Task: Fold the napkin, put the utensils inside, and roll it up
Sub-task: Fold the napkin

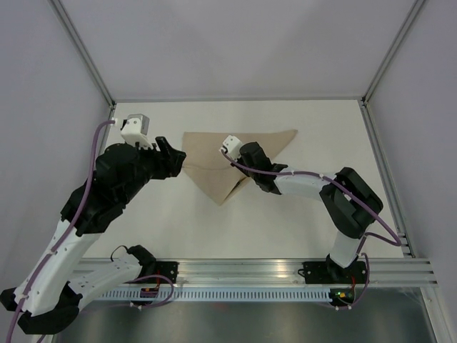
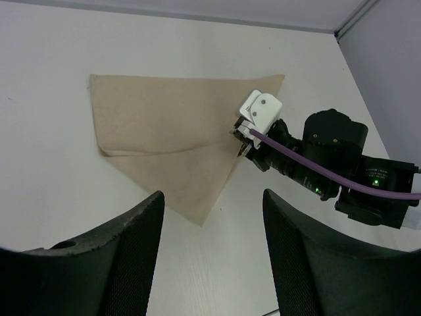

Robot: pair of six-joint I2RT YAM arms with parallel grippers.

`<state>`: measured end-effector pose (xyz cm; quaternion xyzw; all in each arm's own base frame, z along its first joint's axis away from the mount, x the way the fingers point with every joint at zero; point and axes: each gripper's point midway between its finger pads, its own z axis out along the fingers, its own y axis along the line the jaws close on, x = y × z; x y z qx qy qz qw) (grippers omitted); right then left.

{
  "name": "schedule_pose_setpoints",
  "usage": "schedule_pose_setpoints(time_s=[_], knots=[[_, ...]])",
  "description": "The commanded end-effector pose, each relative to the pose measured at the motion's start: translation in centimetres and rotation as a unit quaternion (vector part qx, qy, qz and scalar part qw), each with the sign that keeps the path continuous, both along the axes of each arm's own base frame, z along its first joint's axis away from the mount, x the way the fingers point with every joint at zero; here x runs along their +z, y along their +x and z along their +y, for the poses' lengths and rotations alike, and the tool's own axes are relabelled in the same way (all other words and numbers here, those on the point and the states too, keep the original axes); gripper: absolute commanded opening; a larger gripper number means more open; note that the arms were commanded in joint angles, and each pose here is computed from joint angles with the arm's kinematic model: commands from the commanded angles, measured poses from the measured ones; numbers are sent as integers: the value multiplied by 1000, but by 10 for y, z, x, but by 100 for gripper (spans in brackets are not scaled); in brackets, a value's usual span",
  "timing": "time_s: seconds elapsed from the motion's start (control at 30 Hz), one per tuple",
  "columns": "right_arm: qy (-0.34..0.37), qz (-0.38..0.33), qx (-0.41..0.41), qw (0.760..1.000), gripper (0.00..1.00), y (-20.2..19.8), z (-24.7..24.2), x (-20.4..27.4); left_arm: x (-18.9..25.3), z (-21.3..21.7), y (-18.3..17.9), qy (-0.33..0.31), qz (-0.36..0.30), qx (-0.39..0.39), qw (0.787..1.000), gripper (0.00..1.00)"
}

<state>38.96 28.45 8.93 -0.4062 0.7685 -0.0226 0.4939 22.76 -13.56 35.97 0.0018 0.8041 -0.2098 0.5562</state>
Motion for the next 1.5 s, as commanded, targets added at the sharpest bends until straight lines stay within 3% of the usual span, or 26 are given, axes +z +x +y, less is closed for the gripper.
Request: schedule_pose_setpoints(time_s=[0.0,0.4,1.23,1.3,1.4,1.43,1.47], knots=[[11,-10,-27,1000,0,2,-14,15,4,-8,1,0,-16,-24,1000,66],[2,5,-48,999,0,3,-45,6,-6,-14,5,3,-6,-31,1000,67],[-11,47,-59,997,1,13,-56,-28,-23,-23,11,6,4,-39,999,67],[-7,51,-59,997,7,13,-54,-27,-24,-22,10,7,4,-39,999,67],[13,54,-56,997,30,16,-51,-13,-24,-22,10,7,4,-39,999,68],[18,56,-54,997,42,15,-50,-7,-25,-22,10,7,5,-38,999,68],[23,59,-53,997,46,15,-49,-4,-25,-22,10,7,4,-39,999,68]])
